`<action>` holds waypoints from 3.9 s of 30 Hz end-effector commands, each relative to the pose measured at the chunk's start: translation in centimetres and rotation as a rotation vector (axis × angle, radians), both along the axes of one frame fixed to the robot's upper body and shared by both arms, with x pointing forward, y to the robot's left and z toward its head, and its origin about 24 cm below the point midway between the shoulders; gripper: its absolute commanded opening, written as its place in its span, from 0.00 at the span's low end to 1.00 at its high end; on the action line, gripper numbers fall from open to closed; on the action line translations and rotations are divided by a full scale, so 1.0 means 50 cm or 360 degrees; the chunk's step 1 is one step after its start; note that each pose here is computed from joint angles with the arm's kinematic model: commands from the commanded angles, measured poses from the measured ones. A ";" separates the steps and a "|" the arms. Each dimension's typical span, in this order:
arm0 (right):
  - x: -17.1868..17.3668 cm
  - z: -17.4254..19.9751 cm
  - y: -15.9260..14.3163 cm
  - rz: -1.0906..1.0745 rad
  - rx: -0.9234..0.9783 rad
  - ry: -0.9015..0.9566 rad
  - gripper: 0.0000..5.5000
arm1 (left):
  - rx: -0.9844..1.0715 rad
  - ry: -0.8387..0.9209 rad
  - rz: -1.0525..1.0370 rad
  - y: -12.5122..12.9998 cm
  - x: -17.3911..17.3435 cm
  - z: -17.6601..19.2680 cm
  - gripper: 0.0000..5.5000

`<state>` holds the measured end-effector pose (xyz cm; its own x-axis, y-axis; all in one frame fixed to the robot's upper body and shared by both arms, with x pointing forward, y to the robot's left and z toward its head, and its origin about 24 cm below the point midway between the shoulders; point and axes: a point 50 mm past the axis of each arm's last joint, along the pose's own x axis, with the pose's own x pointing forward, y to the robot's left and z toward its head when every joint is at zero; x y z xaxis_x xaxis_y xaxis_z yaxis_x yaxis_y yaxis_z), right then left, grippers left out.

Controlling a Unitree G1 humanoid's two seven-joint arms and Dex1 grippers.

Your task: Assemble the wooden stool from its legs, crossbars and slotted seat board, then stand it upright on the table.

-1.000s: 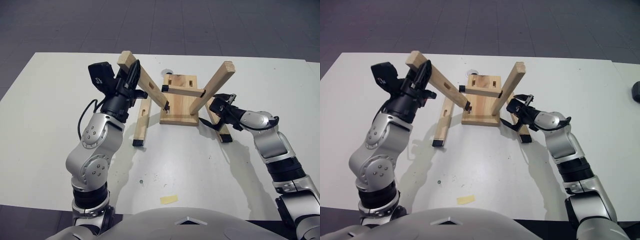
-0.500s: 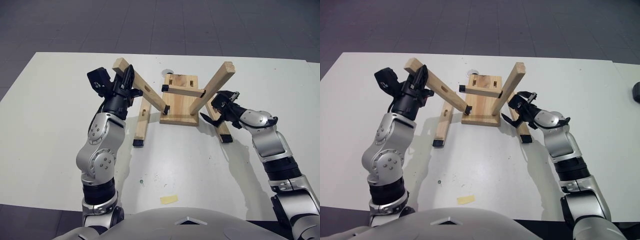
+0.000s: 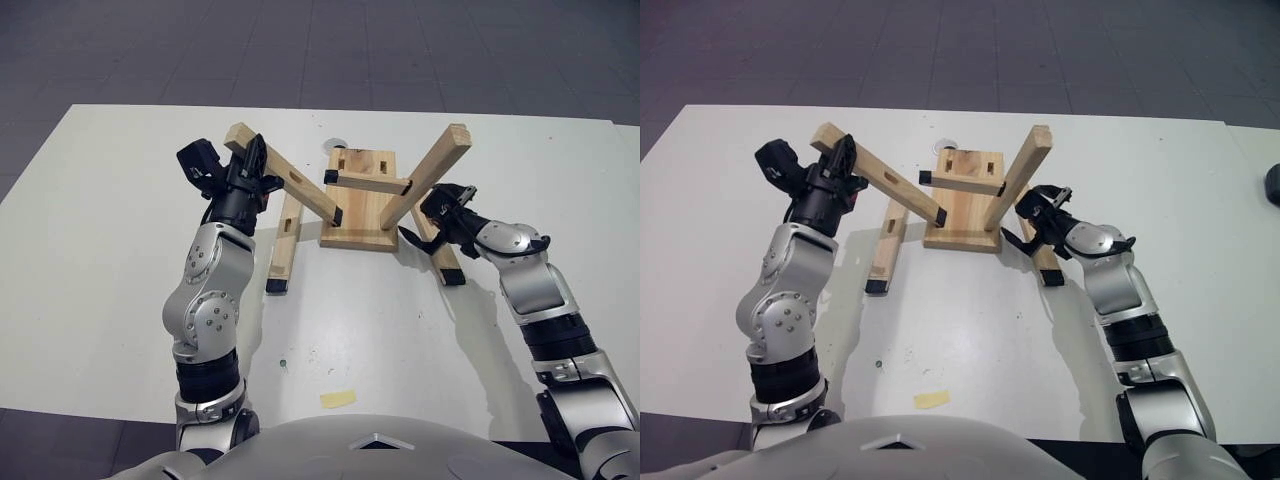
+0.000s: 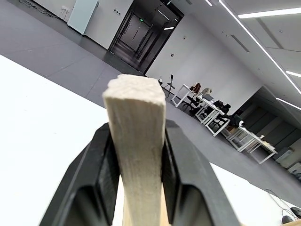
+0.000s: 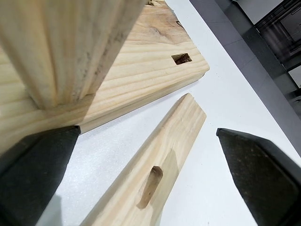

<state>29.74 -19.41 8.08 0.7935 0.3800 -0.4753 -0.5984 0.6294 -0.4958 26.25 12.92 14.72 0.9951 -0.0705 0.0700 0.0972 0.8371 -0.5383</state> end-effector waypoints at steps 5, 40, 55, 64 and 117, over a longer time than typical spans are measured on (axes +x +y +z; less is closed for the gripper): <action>0.001 0.011 0.009 -0.0010 0.0013 -0.0047 0.98 | 0.0378 0.0116 -0.0005 -0.018 -0.003 -0.015 0.19; -0.029 0.294 -0.040 -0.0010 0.0823 -0.0724 0.98 | 0.0612 0.0168 0.0036 -0.035 0.004 -0.041 0.19; -0.043 0.265 -0.044 -0.0005 0.0746 -0.0508 0.98 | 0.0628 0.0167 0.0050 -0.033 0.002 -0.042 0.19; -0.027 0.230 -0.036 -0.0011 0.0588 -0.0419 0.98 | 0.0677 0.0133 0.0021 -0.042 0.002 -0.041 0.19; -0.048 0.412 0.136 0.0358 0.1146 -0.1001 0.98 | 0.1053 0.0185 -0.0235 -0.086 0.008 -0.102 0.19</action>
